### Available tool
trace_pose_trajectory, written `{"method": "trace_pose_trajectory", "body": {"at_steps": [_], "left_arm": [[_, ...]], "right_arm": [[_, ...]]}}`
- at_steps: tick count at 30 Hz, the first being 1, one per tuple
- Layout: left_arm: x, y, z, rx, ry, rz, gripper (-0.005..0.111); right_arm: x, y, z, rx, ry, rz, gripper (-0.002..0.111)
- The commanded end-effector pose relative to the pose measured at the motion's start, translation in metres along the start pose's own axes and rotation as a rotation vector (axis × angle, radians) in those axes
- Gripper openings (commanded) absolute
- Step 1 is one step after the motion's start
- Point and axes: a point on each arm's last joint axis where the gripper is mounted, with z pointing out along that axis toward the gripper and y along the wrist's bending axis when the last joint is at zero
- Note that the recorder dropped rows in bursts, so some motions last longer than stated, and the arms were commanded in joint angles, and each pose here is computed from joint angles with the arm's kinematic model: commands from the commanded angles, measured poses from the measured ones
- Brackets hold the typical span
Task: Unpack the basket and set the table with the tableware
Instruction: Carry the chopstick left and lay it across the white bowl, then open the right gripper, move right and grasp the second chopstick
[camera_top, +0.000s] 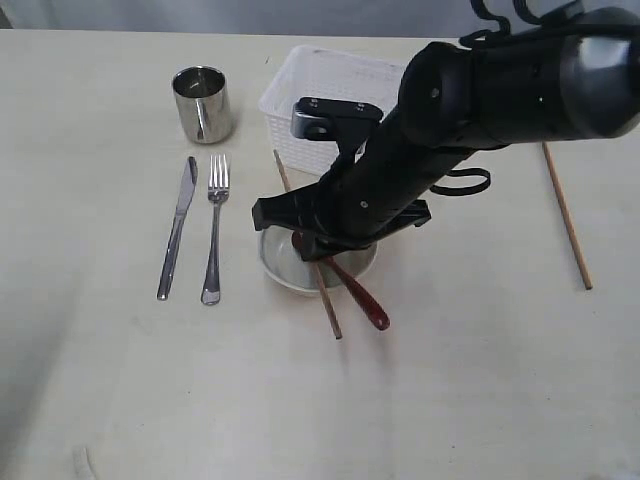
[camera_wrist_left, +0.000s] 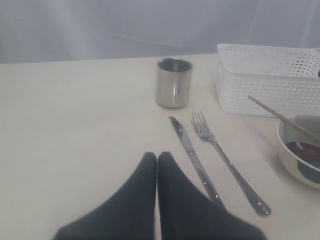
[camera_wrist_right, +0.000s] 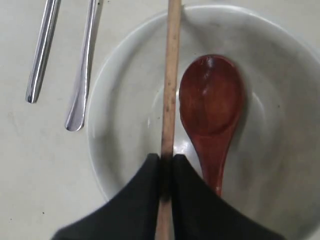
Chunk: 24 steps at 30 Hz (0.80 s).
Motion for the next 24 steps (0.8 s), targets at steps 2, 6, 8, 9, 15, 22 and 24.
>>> {"method": "trace_pose_trajectory", "body": {"at_steps": [2,6,8,9,15,22,24], "left_arm": [[0.001,0.0,0.0,0.005,-0.001,0.003,0.0],[0.001,0.0,0.0,0.005,-0.001,0.003,0.0],[0.001,0.0,0.0,0.005,-0.001,0.003,0.0],[0.001,0.0,0.0,0.005,-0.001,0.003,0.0],[0.001,0.0,0.0,0.005,-0.001,0.003,0.0],[0.001,0.0,0.0,0.005,-0.001,0.003,0.0],[0.001,0.0,0.0,0.005,-0.001,0.003,0.0]], "right_arm": [[0.0,0.0,0.001,0.002,-0.007,-0.003,0.033],[-0.002,0.001,-0.002,-0.002,-0.026,-0.005,0.039],[-0.003,0.004,-0.01,-0.011,-0.048,-0.011,0.038],[-0.004,0.006,-0.016,-0.017,-0.067,-0.019,0.038],[-0.005,0.019,-0.074,-0.043,-0.219,-0.116,0.038],[-0.008,-0.027,-0.145,0.138,-0.365,-0.08,0.038],[-0.011,-0.059,-0.155,0.235,-0.36,0.005,0.038]]}}
